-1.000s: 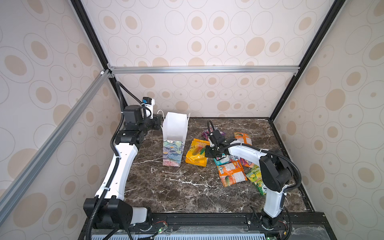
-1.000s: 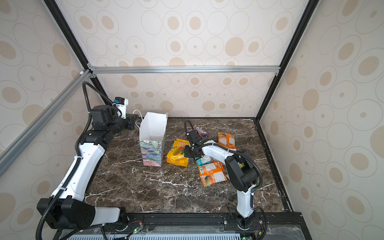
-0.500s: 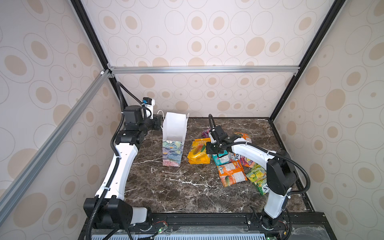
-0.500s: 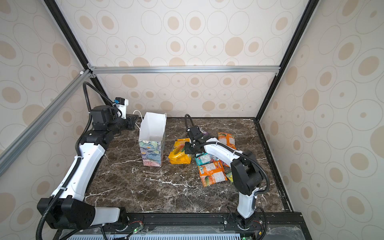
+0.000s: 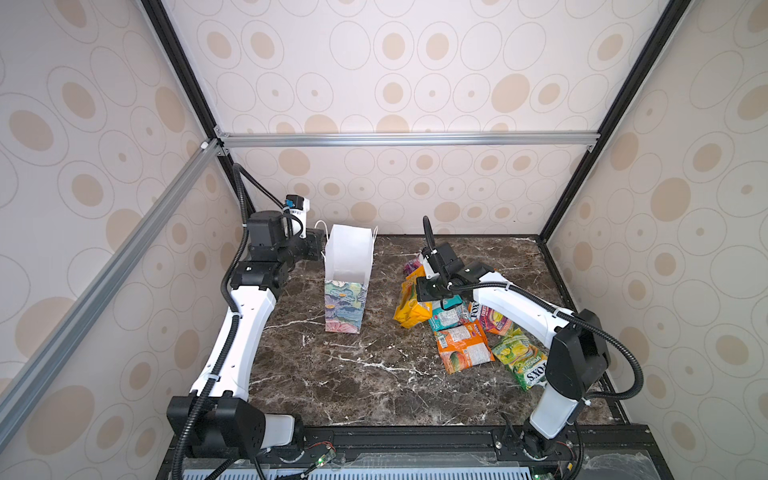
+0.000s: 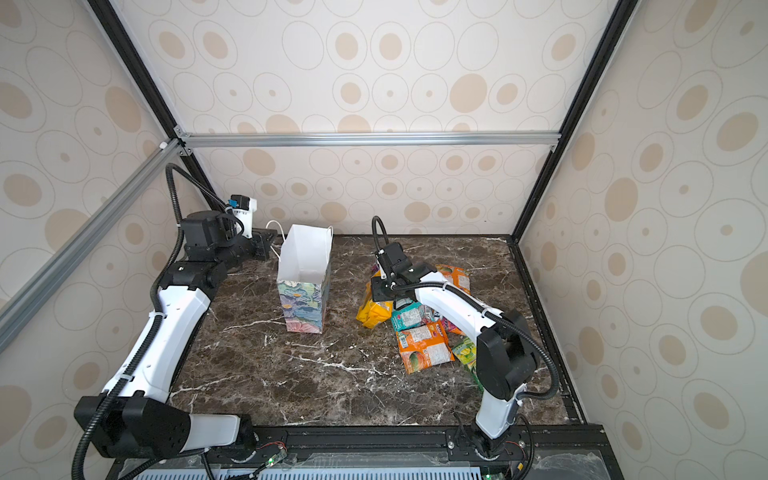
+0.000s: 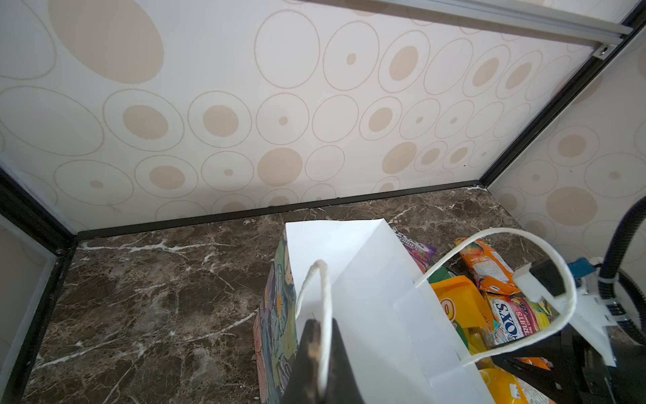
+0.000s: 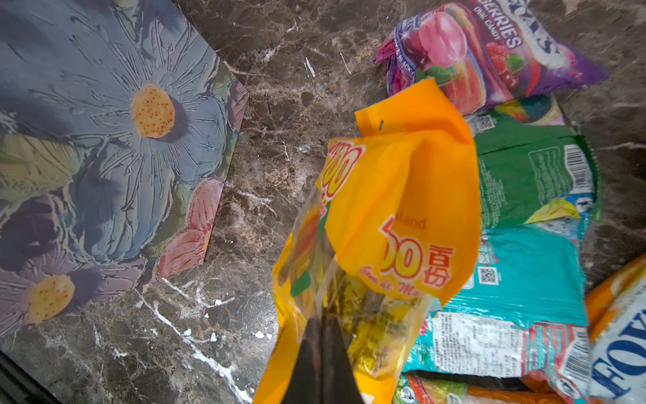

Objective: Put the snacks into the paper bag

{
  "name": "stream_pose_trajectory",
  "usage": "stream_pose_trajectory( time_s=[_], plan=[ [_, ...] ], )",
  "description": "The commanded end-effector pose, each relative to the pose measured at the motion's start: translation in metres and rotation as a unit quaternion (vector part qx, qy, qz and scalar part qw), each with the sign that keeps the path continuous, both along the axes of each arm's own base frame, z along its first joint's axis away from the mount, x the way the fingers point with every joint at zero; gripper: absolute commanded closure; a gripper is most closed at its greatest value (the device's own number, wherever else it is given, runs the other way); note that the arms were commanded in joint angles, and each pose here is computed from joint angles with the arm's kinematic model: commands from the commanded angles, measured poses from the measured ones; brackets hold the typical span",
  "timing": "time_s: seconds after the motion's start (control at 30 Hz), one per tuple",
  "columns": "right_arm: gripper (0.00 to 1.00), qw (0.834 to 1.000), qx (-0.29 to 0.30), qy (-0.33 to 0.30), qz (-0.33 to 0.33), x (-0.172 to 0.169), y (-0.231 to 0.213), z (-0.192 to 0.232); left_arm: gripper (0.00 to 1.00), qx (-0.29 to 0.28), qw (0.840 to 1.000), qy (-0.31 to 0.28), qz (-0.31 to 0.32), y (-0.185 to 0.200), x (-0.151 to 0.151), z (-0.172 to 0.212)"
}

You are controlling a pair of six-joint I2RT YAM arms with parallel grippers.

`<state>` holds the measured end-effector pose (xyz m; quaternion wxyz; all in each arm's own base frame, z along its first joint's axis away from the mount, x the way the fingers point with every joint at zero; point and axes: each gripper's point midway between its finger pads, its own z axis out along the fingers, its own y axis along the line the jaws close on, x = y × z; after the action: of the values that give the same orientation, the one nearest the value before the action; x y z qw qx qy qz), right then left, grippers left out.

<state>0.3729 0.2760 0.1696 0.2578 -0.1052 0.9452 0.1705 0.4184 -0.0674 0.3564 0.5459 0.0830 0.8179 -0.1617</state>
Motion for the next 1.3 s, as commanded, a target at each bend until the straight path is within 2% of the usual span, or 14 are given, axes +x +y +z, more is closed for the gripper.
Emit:
stream_pose_trajectory(
  time_s=[0.0,0.77,1.27],
  plan=[
    [1.00,0.998,0.018,-0.067,0.008,0.011,0.000,0.055,1.00,0.007,1.000,-0.028,-0.005,0.001,-0.004,0.016],
    [1.00,0.983,0.024,-0.178,0.028,0.027,0.000,0.166,1.00,0.005,1.000,-0.026,-0.010,0.000,-0.003,0.015],
    [1.00,0.959,0.062,-0.274,0.041,0.041,0.012,0.259,1.00,0.003,1.000,-0.027,-0.014,-0.002,-0.004,0.015]
  ],
)
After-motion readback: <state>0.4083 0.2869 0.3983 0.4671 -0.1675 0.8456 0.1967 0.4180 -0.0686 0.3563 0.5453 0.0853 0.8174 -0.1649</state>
